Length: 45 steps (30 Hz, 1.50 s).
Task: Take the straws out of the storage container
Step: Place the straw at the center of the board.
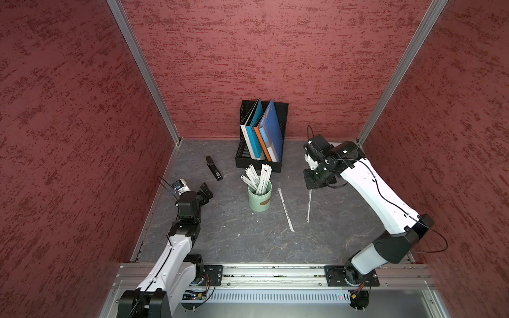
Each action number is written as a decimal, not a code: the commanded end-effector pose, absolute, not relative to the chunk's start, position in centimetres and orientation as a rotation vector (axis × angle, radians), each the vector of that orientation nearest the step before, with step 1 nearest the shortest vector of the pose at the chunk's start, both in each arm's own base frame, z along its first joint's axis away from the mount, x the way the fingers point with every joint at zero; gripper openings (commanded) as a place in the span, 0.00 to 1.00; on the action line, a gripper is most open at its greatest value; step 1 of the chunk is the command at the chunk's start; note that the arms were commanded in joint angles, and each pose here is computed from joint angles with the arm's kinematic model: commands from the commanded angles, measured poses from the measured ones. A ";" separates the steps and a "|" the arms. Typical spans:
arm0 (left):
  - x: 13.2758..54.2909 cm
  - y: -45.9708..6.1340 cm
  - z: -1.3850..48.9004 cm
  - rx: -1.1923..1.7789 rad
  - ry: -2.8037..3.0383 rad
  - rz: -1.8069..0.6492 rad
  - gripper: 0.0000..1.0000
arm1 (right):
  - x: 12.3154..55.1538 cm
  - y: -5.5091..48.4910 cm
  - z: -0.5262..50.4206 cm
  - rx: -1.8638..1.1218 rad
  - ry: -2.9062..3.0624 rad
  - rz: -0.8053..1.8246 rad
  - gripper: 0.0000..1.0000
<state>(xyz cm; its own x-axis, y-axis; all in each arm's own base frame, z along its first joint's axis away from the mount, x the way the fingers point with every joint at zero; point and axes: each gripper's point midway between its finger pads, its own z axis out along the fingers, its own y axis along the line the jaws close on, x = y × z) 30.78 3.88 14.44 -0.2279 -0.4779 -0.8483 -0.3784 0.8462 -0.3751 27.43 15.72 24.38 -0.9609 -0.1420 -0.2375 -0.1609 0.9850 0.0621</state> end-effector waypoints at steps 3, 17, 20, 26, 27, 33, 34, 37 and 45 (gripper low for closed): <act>31.2 4.1 15.6 -0.655 1.821 -0.102 1.00 | 29.2 16.2 20.5 -0.215 2.966 0.167 0.00; 31.3 4.1 15.6 -0.653 1.827 -0.101 1.00 | 33.5 18.3 14.5 -0.255 3.086 0.326 0.00; 31.3 4.1 15.6 -0.653 1.826 -0.102 1.00 | 34.3 18.9 13.7 -0.268 3.103 0.359 0.00; 31.3 4.1 15.6 -0.653 1.826 -0.101 1.00 | 35.3 19.5 12.0 -0.294 3.138 0.362 0.01; 31.3 4.1 15.6 -0.654 1.826 -0.101 0.99 | 35.4 19.5 11.8 -0.293 3.140 0.359 0.01; 31.3 4.1 15.5 -0.654 1.829 -0.101 0.99 | 35.7 19.6 10.3 -0.287 3.156 0.365 0.03; 31.3 4.1 15.6 -0.653 1.827 -0.101 1.00 | 35.8 19.7 10.0 -0.286 3.159 0.367 0.03; 31.3 4.1 15.5 -0.656 1.826 -0.101 1.00 | 36.1 19.7 9.4 -0.279 3.158 0.374 0.05; 31.2 4.3 15.6 -0.660 1.823 -0.098 0.99 | 36.9 20.0 7.8 -0.259 3.166 0.407 0.09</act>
